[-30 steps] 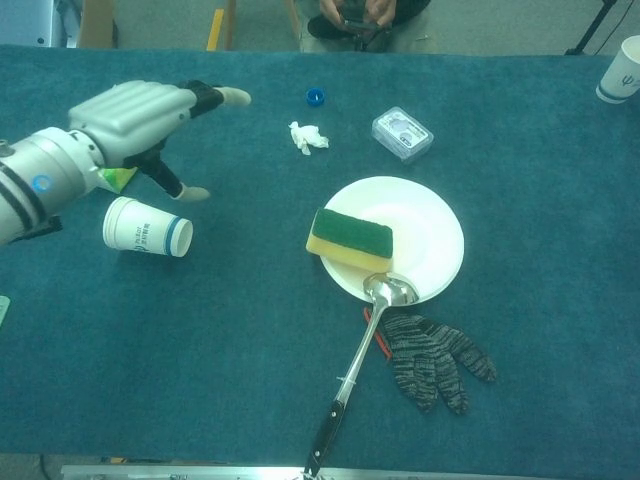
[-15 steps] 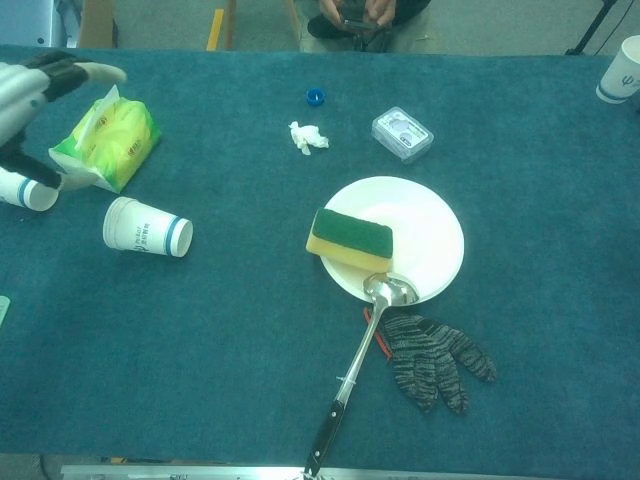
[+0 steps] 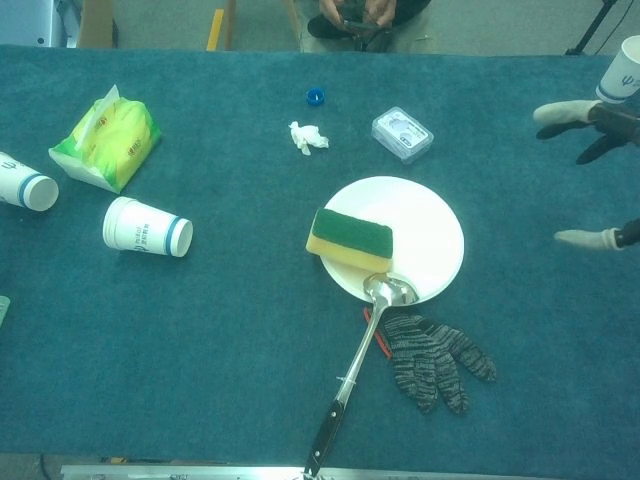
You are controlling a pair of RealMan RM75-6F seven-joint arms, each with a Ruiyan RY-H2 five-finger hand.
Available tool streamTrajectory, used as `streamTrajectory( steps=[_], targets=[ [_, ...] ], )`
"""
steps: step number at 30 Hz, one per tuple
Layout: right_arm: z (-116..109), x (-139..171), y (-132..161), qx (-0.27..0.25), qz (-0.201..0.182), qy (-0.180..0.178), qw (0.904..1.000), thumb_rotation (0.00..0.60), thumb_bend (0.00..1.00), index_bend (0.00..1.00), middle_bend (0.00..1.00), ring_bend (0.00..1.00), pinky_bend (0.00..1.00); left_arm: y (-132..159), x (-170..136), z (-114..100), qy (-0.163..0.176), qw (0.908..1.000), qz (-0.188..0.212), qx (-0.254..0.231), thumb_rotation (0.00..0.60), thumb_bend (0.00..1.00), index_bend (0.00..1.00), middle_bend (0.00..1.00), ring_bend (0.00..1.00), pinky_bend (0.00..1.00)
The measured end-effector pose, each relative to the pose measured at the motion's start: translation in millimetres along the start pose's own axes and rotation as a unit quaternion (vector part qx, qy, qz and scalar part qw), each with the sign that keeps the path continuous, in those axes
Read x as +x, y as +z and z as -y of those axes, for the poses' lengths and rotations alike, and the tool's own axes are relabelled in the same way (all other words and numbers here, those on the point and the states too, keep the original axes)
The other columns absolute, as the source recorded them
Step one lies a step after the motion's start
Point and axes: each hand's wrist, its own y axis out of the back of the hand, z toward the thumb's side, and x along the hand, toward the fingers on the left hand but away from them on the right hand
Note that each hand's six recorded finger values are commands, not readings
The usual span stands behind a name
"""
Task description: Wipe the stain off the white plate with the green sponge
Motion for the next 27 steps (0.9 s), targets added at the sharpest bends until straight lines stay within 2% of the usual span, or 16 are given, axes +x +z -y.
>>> streamTrajectory(
  steps=[9,19,27],
  targets=[
    [18,-34,32,0.027,-0.016,0.029,0.9991,0.600,0.03,0.17,0.27,0.13,0.35,-15,-23,-6,0.010,0.9999,-0.004,0.003,0.599,0.18,0.14,0.13,0.05,0.16],
    [46,-72,56,0.045,0.004,0.081,0.9956,0.600,0.04,0.17,0.27,0.13,0.37,-16,-32,-8,0.007,1.0000,0.004,0.000,0.600,0.18,0.14,0.13,0.05,0.16],
    [74,-100,84,0.046,0.012,0.114,0.9923,0.600,0.04,0.26,0.29,0.16,0.41,-15,-39,-9,0.008,0.9999,0.010,-0.001,0.600,0.18,0.15,0.13,0.05,0.16]
  ],
)
